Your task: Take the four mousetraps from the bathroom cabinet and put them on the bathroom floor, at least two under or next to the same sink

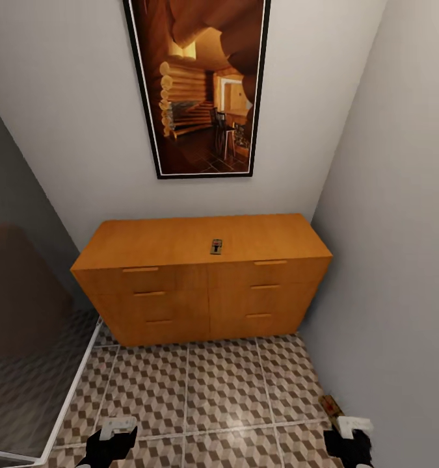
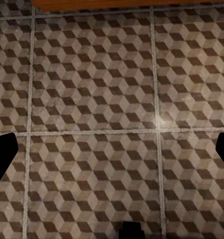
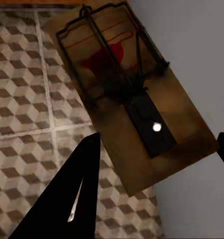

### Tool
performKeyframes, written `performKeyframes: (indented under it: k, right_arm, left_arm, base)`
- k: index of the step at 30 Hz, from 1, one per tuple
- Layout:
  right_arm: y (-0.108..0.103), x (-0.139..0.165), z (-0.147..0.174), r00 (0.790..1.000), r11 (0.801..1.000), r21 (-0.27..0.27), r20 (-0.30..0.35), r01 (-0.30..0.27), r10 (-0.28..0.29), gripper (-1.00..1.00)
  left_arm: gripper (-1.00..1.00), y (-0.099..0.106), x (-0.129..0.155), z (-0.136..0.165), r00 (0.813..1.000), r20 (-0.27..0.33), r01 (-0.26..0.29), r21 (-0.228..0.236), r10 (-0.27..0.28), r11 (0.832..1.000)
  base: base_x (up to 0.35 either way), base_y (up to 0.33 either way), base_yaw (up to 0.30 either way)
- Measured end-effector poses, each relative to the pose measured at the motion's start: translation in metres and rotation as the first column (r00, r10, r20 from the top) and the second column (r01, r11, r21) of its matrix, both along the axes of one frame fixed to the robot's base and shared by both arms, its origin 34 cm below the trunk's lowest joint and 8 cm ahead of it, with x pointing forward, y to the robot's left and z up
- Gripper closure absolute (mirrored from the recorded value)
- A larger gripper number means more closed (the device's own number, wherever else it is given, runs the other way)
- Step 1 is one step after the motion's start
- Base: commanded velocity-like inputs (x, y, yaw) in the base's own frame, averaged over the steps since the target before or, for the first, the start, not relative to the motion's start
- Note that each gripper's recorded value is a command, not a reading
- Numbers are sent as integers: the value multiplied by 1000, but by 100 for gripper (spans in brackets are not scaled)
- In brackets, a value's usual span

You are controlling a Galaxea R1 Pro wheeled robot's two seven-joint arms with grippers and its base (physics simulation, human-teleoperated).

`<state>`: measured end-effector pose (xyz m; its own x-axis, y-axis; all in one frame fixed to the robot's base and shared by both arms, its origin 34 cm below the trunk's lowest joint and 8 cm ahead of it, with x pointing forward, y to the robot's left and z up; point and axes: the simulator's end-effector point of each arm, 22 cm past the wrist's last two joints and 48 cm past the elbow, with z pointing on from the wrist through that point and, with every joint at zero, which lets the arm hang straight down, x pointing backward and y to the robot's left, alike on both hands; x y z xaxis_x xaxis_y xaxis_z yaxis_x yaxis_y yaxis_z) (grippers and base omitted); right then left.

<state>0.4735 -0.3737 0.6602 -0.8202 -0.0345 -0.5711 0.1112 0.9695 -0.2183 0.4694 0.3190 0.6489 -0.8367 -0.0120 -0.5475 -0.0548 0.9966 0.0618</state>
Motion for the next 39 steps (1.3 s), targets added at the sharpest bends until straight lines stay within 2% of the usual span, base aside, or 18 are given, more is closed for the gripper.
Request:
performKeyframes:
  k: [1,2,4,6,16,33,36,39]
  right_arm:
    - [11,-36,-16,995,1000,10,-97,6,-5,100]
    - [24,-57,-26,988,1000,26,-152,6,-2,100]
    - [48,-79,-35,978,999,53,-208,7,4,100]
    - [65,-89,-39,972,997,73,-235,9,9,100]
    - [94,-91,-41,971,994,113,-239,8,19,100]
    - [95,-90,-41,971,993,116,-237,7,21,100]
    - [94,-90,-41,971,993,115,-237,7,21,100]
    - [94,-90,-41,972,993,114,-236,7,21,100]
  left_arm:
    - [-100,0,0,0,1000,0,0,0,0,1000]
    - [-100,0,0,0,1000,0,0,0,0,1000]
    - [-100,0,0,0,1000,0,0,0,0,1000]
    - [-100,0,0,0,1000,0,0,0,0,1000]
    - [-100,-1,0,0,1000,-2,1,-1,-1,1000]
    - [-100,-9,-1,-1,1000,-5,4,-11,-4,1000]
    - [-100,-14,-9,-7,999,-50,3,-20,-4,1000]
    - [-100,-36,-33,-21,984,-179,0,-52,-10,999]
  base:
    - [0,0,0]
    - [0,0,0]
    - [0,0,0]
    - [0,0,0]
    - [0,0,0]
    - [0,0,0]
    - [0,0,0]
    - [0,0,0]
